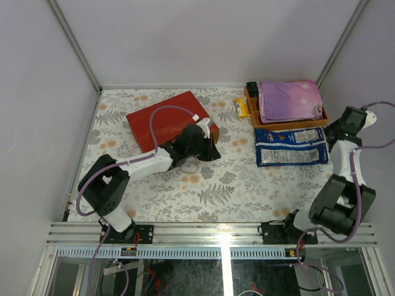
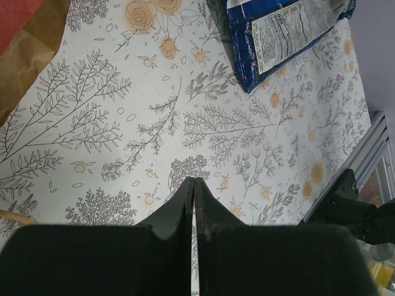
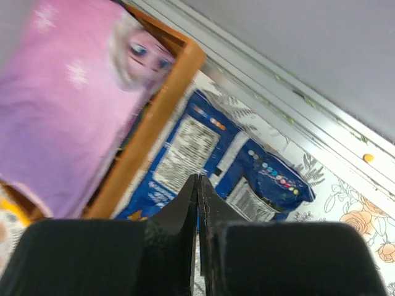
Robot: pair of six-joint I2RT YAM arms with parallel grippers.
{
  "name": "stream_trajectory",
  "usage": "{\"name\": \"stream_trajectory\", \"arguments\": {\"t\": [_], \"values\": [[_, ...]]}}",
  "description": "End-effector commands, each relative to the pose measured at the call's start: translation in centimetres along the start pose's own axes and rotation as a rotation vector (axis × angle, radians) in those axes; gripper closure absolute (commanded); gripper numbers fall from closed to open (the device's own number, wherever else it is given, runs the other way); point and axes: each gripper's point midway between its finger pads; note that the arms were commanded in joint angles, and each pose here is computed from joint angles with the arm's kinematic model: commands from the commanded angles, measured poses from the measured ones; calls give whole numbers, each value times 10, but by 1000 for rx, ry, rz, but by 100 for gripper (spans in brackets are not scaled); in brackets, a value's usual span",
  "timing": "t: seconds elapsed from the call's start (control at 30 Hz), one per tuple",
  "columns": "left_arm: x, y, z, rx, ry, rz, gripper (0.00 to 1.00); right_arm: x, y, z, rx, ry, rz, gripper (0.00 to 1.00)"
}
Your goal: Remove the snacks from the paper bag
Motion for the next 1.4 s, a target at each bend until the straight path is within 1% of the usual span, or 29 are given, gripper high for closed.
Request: {"name": "stream_trajectory", "arguments": {"t": [0.0, 0.17, 0.3, 0.4, 0.57, 0.67, 0.73, 0.93, 1.03, 1.17, 1.2, 1.27, 1.33, 1.37], "values": [[10, -13, 5, -12, -14, -35, 100, -72, -26, -37, -119, 197, 16, 100], [9, -11, 3, 3, -1, -37, 100, -123, -39, -62, -179, 320, -10, 100], [8, -11, 2, 8, 8, -33, 100, -140, -50, -69, -229, 353, -6, 100], [8, -8, 3, 23, 9, -35, 100, -129, -48, -66, -226, 337, 2, 100], [9, -7, 3, 37, 13, -37, 100, -70, -41, -43, -223, 199, -2, 100], [10, -9, 4, 34, 11, -37, 100, -55, -45, -34, -247, 159, 13, 100], [11, -10, 4, 34, 12, -36, 100, -60, -50, -38, -269, 164, 26, 100], [12, -11, 8, 44, 12, -44, 100, -110, -62, -55, -304, 284, 43, 100], [16, -9, 15, 62, -2, -54, 100, -126, -67, -56, -322, 307, 38, 100], [27, -9, 36, 78, -26, -59, 100, -127, -66, -60, -319, 320, 42, 100], [33, -12, 47, 83, -39, -65, 98, -124, -65, -59, -316, 313, 42, 100], [49, -19, 76, 105, -106, -92, 91, -114, -62, -57, -304, 289, 42, 100], [67, -23, 108, 144, -184, -117, 87, -97, -51, -50, -252, 257, 36, 100], [72, -19, 125, 180, -211, -120, 84, -87, -41, -45, -197, 234, 22, 98]]}}
Point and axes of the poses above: each gripper's point midway between its finger pads, its own z axis back along the fingers, its own y axis along the line the jaws close on, x = y × z, and after that the axes turned 13 degrees about z, right-handed
